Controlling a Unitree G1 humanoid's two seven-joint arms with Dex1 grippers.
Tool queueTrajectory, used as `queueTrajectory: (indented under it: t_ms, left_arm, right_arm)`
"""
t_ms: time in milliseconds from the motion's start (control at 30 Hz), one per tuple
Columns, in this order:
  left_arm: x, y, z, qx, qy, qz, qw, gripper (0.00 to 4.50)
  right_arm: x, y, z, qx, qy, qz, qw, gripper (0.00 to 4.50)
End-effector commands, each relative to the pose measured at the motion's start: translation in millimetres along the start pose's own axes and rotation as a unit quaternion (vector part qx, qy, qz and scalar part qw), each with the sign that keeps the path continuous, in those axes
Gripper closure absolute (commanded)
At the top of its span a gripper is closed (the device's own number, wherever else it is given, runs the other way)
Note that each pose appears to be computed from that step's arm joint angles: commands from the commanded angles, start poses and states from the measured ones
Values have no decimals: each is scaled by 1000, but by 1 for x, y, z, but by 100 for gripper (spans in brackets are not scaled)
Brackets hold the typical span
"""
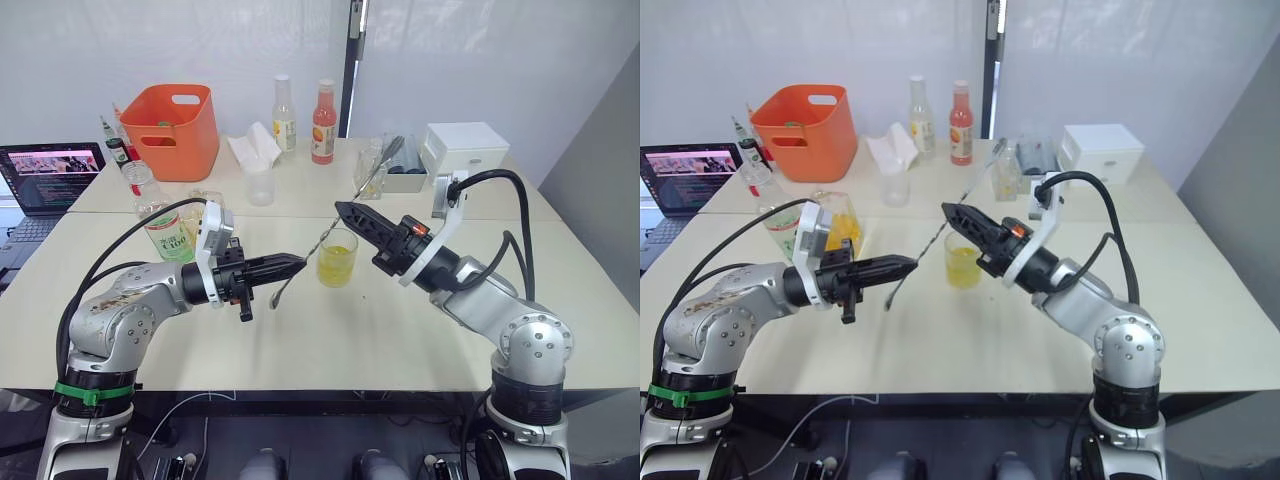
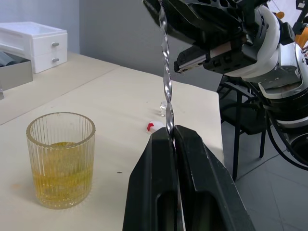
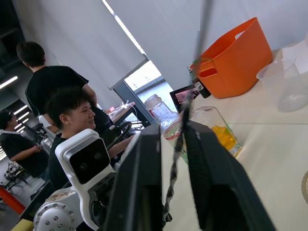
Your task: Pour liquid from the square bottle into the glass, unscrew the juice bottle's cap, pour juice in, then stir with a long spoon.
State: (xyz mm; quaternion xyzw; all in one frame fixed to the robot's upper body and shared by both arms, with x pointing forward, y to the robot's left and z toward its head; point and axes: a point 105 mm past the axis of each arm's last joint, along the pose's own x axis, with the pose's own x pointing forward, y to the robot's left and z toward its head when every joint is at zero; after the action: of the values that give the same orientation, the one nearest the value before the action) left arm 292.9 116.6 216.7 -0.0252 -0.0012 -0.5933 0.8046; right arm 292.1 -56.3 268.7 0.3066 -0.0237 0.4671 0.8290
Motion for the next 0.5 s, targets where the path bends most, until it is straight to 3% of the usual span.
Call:
queueTrajectory:
  t_ms: [33, 400, 500]
  left_arm:
    - [3, -5, 12, 33, -9, -10, 999, 450]
    - [3, 3, 6, 27, 14, 13, 999, 450]
    - [0, 3, 9, 1, -4, 9, 1000, 364]
  right_arm:
    - [0, 8, 9, -9, -17, 16, 1000, 446]
    - [-2, 2, 10, -21, -15, 3, 1000, 446]
    - [-2, 0, 11, -28, -17, -4, 999, 450]
